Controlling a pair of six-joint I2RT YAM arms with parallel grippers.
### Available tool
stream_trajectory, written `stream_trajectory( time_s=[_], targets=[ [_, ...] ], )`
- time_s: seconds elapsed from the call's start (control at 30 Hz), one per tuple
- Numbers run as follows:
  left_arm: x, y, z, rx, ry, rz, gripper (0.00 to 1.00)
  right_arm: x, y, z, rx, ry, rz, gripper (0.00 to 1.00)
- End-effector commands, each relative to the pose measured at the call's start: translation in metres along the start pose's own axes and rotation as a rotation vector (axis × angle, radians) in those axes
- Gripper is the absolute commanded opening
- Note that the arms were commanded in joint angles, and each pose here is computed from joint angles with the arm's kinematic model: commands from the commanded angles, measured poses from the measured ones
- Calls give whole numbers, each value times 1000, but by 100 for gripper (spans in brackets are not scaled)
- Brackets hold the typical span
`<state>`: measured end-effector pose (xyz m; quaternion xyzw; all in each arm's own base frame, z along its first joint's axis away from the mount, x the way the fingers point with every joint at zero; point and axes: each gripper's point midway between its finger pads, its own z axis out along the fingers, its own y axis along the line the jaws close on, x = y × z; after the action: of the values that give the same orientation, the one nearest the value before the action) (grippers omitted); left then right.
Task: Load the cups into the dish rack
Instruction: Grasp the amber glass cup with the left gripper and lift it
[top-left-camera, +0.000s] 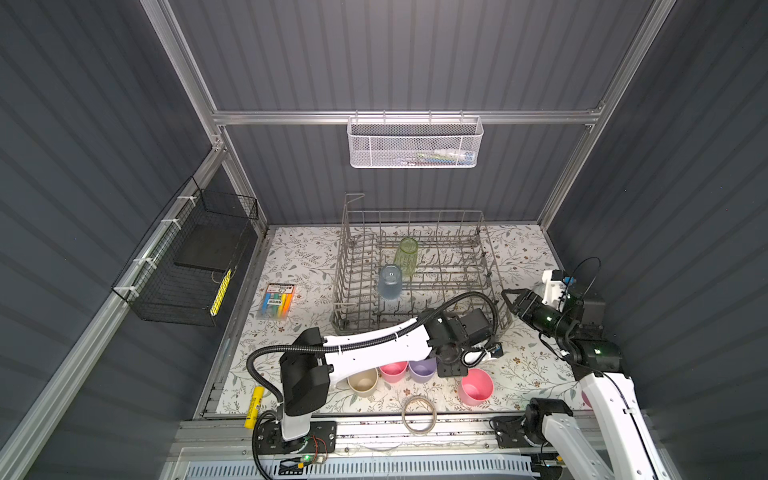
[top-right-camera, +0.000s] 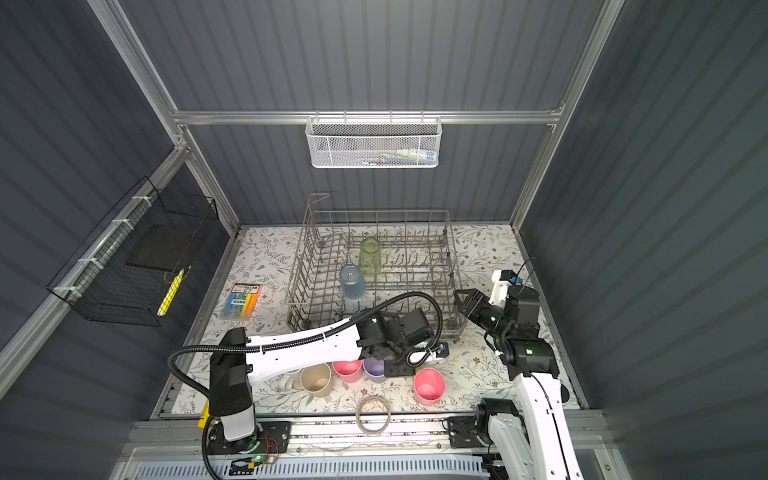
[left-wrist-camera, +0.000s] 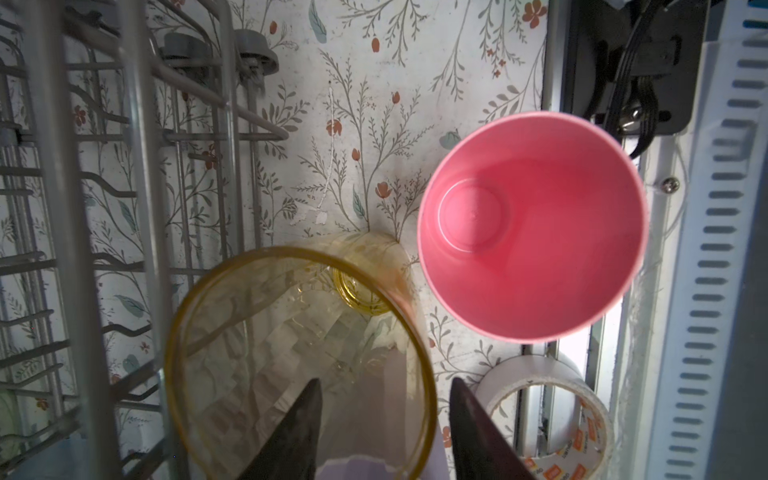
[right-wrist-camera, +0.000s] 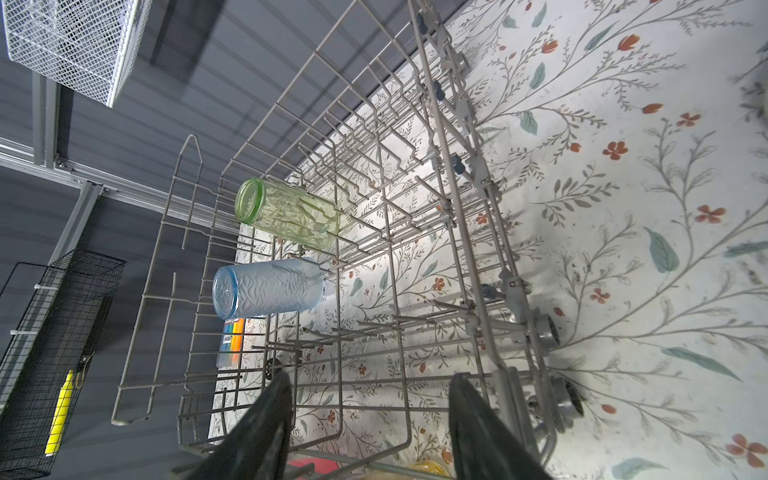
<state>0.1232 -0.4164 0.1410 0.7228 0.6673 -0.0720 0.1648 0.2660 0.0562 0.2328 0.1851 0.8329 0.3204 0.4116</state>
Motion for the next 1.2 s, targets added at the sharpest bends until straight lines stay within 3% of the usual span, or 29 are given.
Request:
stream_trajectory(
  time_s=[0.0,0.2,0.83,1.17],
  targets=[
    [0,-4,0,18,13,9,46,3,-2,0,-7,6,-4,60],
    [2,-10,5,53,31,18,40,4,-2,1,-6,9,-3,60],
    [-1,-14,0,80,33,23,5,3,-2,4,-15,16,2,61],
    [-8,-10,-21,66,6,34,1,5,-4,6,-16,20,4,61]
  ],
)
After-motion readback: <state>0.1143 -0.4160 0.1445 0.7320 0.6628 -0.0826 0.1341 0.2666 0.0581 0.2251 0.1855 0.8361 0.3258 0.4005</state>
